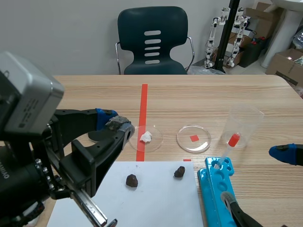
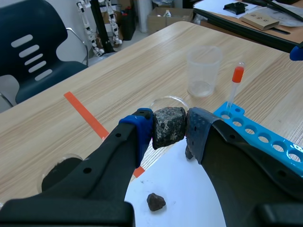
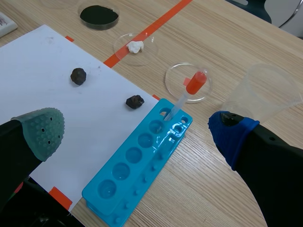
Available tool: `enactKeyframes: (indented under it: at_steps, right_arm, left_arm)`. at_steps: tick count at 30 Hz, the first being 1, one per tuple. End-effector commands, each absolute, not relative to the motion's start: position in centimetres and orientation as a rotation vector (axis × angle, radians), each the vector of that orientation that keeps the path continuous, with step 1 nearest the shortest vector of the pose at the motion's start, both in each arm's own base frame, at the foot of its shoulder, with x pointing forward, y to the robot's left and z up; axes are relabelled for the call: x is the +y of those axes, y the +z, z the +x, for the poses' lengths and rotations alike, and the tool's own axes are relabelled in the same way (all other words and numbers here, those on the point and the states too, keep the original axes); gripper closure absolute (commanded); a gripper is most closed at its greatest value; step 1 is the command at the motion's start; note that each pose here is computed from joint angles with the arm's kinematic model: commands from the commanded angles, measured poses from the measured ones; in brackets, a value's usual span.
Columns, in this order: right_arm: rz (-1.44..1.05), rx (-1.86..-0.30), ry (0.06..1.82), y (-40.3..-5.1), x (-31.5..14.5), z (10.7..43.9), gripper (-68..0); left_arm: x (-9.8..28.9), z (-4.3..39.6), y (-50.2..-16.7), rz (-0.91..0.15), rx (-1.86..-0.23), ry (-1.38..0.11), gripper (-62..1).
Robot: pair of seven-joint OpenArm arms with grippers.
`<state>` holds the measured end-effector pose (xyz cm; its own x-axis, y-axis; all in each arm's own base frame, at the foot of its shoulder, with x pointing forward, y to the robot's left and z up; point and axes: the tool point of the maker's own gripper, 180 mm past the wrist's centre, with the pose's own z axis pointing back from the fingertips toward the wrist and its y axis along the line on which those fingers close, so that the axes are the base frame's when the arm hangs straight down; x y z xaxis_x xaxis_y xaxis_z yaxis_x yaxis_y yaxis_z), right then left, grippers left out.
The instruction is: Lower the mineral onto the iron filings and hold still
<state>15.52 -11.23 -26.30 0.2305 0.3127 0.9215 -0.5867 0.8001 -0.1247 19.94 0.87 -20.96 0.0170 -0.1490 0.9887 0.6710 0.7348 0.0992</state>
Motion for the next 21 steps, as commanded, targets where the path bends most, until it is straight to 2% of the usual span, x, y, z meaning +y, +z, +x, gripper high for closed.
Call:
enactKeyframes:
  at_steps: [1, 21]
  right_arm:
    - [0.274, -1.209, 0.622, -25.78, -11.26, 15.80, -64.7]
    - [0.274, -1.209, 0.622, -25.78, -11.26, 15.80, -64.7]
  left_arm:
    - [0.85, 19.93, -20.25, -0.468, -1.448, -0.657, -11.5]
    - [0.84, 19.92, -20.33, -0.465, -1.445, -0.661, -11.5]
